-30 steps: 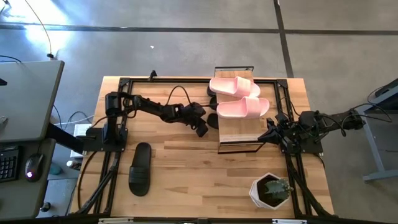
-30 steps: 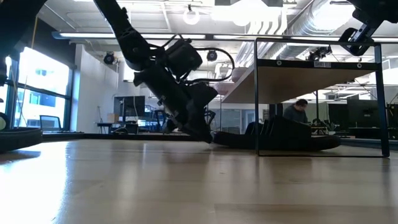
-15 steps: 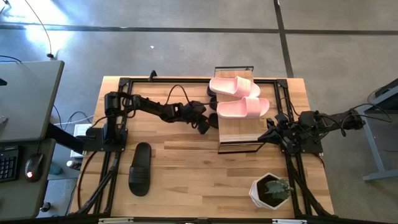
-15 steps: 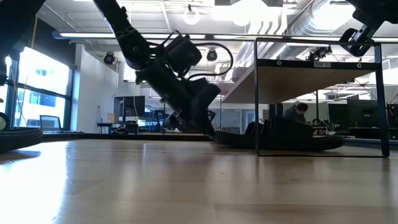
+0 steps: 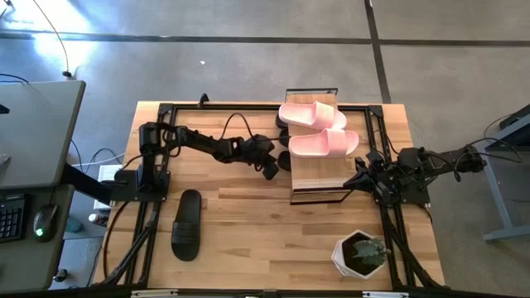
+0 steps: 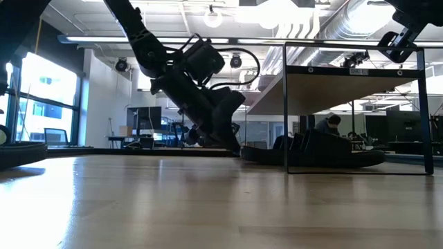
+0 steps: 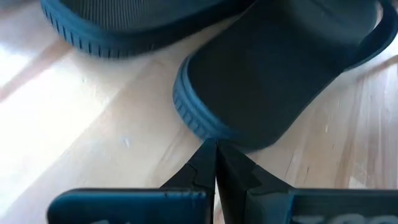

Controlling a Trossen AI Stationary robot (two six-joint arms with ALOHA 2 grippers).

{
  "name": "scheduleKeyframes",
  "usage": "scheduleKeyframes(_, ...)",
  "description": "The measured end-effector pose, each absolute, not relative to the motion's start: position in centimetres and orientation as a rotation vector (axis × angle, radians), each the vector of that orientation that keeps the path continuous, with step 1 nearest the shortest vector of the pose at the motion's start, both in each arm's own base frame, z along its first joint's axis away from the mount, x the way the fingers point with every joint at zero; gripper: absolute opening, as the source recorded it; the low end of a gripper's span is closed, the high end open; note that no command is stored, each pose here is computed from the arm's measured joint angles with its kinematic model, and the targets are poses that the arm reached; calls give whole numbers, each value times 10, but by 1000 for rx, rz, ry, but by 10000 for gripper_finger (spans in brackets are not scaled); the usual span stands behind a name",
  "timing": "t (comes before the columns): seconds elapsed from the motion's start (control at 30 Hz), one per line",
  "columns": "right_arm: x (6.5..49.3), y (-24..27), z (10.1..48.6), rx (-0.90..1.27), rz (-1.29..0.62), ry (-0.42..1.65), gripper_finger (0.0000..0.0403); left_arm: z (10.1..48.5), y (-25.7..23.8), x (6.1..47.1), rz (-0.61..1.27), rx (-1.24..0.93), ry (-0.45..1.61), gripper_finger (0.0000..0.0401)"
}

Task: Pick and place slides into the shelf
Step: Put the black slide under the shelf

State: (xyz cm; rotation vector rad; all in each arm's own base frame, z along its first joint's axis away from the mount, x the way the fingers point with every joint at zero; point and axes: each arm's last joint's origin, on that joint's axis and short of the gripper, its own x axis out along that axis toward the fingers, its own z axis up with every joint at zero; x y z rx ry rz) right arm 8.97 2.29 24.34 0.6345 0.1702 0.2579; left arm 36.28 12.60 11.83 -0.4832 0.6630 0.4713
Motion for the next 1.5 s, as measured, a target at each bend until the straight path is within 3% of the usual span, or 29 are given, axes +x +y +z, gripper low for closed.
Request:
scheduleKeyframes(0.37, 90, 23, 243, 634, 256, 175, 0, 120, 118, 361, 459, -492, 707, 0)
scheduleKeyframes(0.57, 90, 23, 243, 630, 256, 175, 0, 146, 107, 353, 457, -441, 733, 0)
scheduleKeyframes(0.77, 90, 23, 243, 612, 258, 173, 0, 190, 71, 338, 339, -338, 783, 0)
scheduleKeyframes(1.03, 89, 23, 241, 606, 253, 192, 0, 239, 3, 284, 51, -439, 1019, 0)
scheduleKeyframes(1.23, 89, 23, 240, 606, 271, 209, 0, 252, -26, 245, 110, -570, 1210, 1)
scheduleKeyframes(1.5, 89, 23, 240, 610, 271, 209, 0, 242, -30, 217, 241, -631, 1478, 8)
